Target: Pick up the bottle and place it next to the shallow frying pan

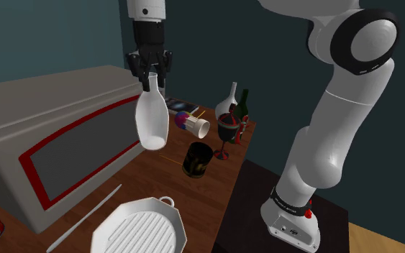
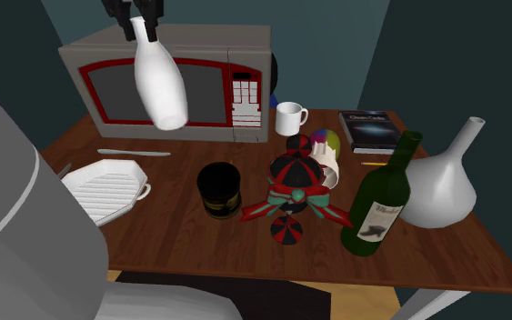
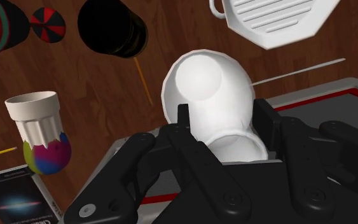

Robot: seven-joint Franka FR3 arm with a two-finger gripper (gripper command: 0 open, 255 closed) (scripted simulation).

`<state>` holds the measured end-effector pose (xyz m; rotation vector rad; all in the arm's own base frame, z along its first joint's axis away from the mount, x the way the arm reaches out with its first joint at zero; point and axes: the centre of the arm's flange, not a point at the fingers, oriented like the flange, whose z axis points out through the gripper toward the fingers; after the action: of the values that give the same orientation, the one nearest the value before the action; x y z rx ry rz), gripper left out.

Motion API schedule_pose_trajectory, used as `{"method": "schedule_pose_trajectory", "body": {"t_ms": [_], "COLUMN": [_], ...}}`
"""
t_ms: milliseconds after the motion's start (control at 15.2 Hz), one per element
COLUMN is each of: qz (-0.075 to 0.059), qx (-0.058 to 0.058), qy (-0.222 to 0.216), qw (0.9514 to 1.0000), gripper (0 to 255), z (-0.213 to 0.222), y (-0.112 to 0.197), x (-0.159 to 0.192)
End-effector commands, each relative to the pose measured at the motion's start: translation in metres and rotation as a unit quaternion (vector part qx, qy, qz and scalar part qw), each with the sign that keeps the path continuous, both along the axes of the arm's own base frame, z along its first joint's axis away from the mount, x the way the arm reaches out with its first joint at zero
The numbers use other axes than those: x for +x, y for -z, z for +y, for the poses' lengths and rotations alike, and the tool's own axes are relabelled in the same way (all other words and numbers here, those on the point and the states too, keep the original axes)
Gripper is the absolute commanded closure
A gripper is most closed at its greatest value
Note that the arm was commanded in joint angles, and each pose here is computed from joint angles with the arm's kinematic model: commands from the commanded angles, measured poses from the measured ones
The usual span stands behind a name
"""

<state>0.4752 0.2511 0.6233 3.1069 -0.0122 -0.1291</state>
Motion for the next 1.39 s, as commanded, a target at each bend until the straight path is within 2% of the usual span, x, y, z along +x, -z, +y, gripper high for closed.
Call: {"method": "schedule_pose_trajectory", "body": {"t_ms": [0,1320], "qz": [-0.001,-0.001], "qx": [0.0,0.0], "qy": [0.0,0.0], "qw": [1.0,1.0], "gripper": [255,255], "z": [0.0,0.0], "y": [0.009,0.115], "x": [0.0,0.0]}}
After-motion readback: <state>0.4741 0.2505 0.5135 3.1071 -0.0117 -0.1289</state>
